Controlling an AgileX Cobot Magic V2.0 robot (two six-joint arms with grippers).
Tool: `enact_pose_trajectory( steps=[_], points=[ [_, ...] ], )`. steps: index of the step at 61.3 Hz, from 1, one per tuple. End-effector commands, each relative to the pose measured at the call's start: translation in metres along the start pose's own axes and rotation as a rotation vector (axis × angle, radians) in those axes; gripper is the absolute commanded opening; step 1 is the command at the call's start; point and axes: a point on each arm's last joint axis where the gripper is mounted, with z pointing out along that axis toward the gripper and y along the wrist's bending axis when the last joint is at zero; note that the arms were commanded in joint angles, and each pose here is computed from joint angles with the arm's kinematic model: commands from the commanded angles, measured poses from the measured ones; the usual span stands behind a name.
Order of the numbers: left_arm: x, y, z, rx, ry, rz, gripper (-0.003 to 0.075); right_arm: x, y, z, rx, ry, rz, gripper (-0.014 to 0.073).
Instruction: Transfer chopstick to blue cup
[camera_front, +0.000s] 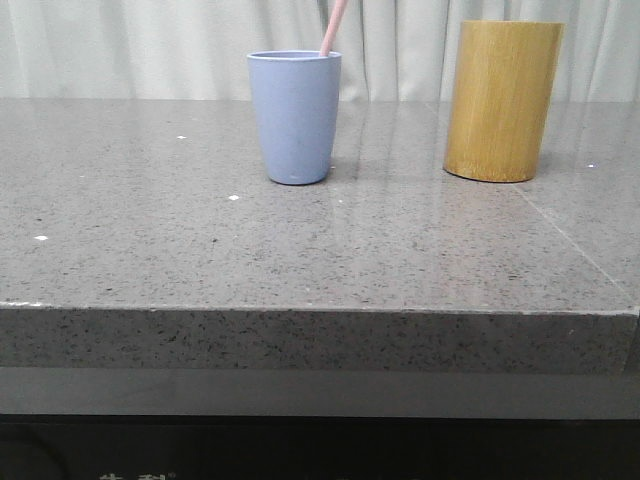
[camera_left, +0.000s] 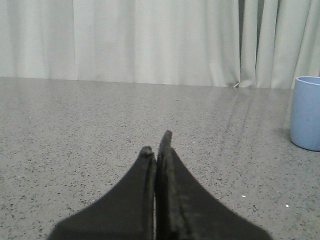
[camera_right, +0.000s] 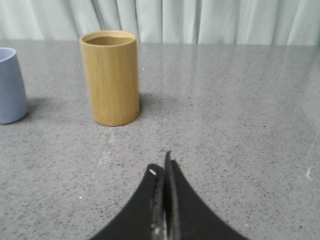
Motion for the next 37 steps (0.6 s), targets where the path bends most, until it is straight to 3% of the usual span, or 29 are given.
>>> enact_pose_trajectory(
  steps=[1,13,31,37],
  points=[
    [-0.006,0.0,-0.002,0.003,-0.095,-0.01,-0.0019,0.0,-0.002,0.0,0.007,-0.18,0.013,-0.0068],
    [-0.006,0.0,-0.002,0.003,-0.095,-0.01,-0.0019,0.032,-0.005,0.002,0.008,-0.216,0.037,-0.0068],
    [-0.006,0.0,-0.002,0.003,-0.095,-0.01,-0.0019,0.053,-0.007,0.007,0.019,-0.243,0.038,-0.0068],
    [-0.006,0.0,-0.002,0.003,-0.095,-0.01,-0.0019,0.059,-0.008,0.008,0.019,-0.19,0.039,-0.0068]
  ],
)
